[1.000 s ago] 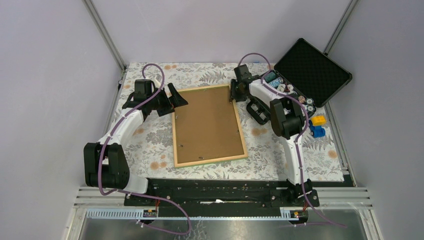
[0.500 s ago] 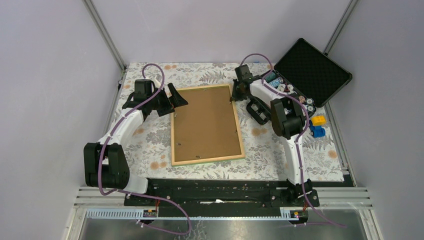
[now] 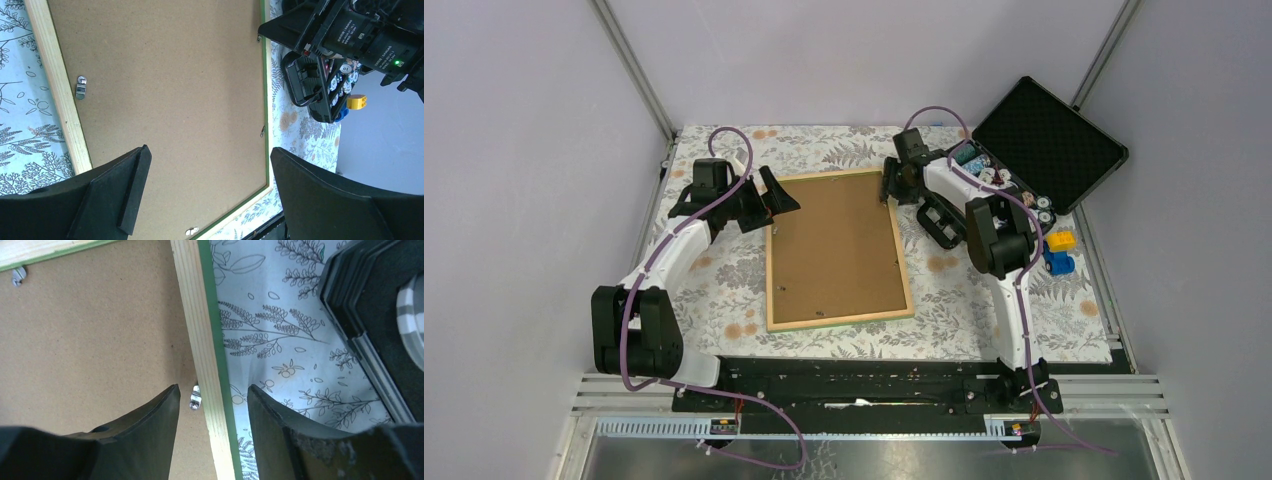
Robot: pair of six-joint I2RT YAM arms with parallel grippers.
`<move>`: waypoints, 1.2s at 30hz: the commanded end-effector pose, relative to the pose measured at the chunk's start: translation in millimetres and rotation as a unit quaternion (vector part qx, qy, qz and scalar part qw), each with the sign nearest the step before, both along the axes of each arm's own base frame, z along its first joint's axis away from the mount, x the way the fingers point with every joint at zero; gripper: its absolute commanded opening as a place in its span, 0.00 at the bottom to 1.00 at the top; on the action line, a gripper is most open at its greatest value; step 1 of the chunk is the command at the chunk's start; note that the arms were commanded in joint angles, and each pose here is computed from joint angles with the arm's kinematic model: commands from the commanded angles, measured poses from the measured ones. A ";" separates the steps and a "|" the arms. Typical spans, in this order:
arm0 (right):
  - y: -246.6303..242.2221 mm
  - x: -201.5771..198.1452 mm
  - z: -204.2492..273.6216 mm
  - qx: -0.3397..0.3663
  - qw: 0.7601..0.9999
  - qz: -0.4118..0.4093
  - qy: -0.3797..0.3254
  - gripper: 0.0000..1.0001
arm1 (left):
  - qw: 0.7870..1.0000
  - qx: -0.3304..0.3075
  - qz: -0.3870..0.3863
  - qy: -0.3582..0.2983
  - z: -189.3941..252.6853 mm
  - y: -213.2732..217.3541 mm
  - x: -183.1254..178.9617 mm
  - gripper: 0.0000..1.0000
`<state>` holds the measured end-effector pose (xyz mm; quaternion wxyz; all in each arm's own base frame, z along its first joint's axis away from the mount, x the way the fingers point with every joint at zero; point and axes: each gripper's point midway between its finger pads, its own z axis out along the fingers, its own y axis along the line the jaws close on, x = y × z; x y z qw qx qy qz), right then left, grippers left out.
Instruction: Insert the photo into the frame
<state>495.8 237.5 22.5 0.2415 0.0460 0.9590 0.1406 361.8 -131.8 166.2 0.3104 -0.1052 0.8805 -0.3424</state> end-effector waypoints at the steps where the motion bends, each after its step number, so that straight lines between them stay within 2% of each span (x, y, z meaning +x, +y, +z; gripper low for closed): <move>1: 8.6 -1.8 23.8 -0.014 1.000 0.012 -0.013 0.59 | 0.999 -0.009 -0.009 -0.050 28.4 -4.5 4.9 0.99; 6: 5.7 -6.4 7.6 -0.059 0.998 0.005 -0.005 0.59 | 0.999 -0.010 -0.010 -0.052 29.3 -4.5 4.9 0.99; 11: -5.5 -2.6 0.8 -0.101 0.995 -0.010 -0.009 0.53 | 0.999 -0.010 -0.011 -0.052 29.5 -4.9 4.7 0.99; 20: -8.8 -0.9 -17.7 -0.125 0.992 -0.012 0.009 0.47 | 0.999 -0.010 -0.010 -0.052 29.8 -4.6 4.6 0.99; 29: -6.5 -8.3 -8.6 -0.133 0.991 -0.008 0.003 0.14 | 0.998 -0.011 -0.011 -0.053 30.7 -4.9 4.3 0.99; 31: -4.5 -4.9 -1.9 -0.132 0.991 -0.006 -0.006 0.03 | 0.998 -0.010 -0.010 -0.053 30.5 -4.8 4.4 0.99; 32: -2.6 -3.7 0.0 -0.131 0.991 -0.003 -0.008 0.00 | 0.999 -0.010 -0.010 -0.052 30.0 -4.7 4.3 0.99; 36: -2.2 1.7 6.8 -0.139 0.990 0.005 -0.019 0.00 | 0.998 -0.009 -0.010 -0.054 30.3 -4.4 4.6 0.99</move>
